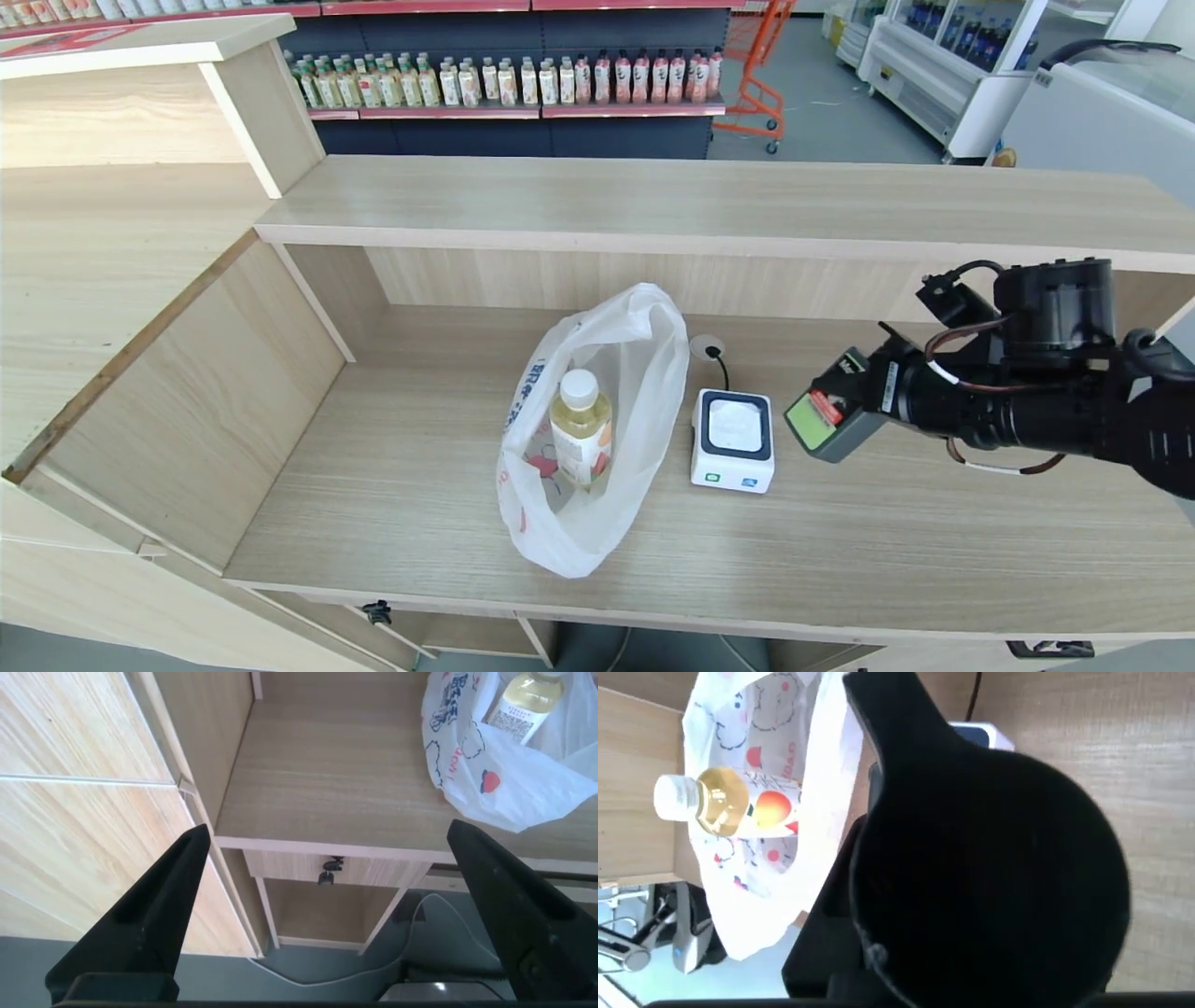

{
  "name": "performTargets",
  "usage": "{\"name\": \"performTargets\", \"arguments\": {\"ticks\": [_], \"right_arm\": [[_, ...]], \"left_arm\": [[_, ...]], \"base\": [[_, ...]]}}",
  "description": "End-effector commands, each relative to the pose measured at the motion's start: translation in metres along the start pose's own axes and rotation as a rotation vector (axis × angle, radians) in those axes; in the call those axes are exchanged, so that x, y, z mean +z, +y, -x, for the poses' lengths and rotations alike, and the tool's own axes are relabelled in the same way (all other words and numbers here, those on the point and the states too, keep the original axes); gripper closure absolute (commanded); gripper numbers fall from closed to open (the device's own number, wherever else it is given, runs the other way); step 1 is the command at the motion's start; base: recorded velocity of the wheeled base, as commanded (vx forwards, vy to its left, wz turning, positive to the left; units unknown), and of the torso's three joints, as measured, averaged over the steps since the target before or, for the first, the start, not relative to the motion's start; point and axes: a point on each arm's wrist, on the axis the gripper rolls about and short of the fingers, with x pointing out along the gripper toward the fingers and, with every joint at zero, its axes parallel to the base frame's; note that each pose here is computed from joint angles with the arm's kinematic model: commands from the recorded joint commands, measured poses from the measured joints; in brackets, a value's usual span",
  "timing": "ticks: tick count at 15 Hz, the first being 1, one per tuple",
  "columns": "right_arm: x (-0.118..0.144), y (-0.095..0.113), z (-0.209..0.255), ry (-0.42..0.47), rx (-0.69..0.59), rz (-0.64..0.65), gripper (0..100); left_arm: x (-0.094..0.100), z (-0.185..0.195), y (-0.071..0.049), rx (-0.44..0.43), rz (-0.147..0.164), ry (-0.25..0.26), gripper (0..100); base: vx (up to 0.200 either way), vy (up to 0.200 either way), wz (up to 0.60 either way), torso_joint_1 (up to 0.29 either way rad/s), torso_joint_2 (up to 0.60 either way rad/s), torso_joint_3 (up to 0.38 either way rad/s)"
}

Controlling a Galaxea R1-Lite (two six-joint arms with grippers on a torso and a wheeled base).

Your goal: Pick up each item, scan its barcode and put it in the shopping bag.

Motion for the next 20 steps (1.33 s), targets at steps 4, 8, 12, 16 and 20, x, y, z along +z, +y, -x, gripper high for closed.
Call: {"name": "performTargets", "arguments": {"ticks": [4, 8, 12, 16, 20], "right_arm": [[-0.032, -0.01, -0.07, -0.002, -0.004, 0.072, 100], [-0.04, -0.015, -0.093, -0.009, 0.008, 0.074, 100], [-0.037, -0.016, -0.103, -0.03, 0.021, 0.076, 100], [-0.037, -0.014, -0.106, -0.03, 0.027, 0.077, 100], [-0.001, 0.004, -0.04, -0.153, 0.077, -0.148, 100]], "left_arm": [[0.0, 0.0, 0.0, 0.0, 0.0, 0.002, 0], [0.0, 0.0, 0.0, 0.0, 0.0, 0.002, 0], [0.0, 0.0, 0.0, 0.0, 0.0, 0.002, 0], [0.0, 0.0, 0.0, 0.0, 0.0, 0.002, 0], [0.0, 0.0, 0.0, 0.0, 0.0, 0.002, 0]], "base": [[0.0, 0.0, 0.0, 0.0, 0.0, 0.0], [0.0, 0.0, 0.0, 0.0, 0.0, 0.0], [0.0, 0.0, 0.0, 0.0, 0.0, 0.0], [0.0, 0.0, 0.0, 0.0, 0.0, 0.0], [0.0, 0.0, 0.0, 0.0, 0.0, 0.0]]}}
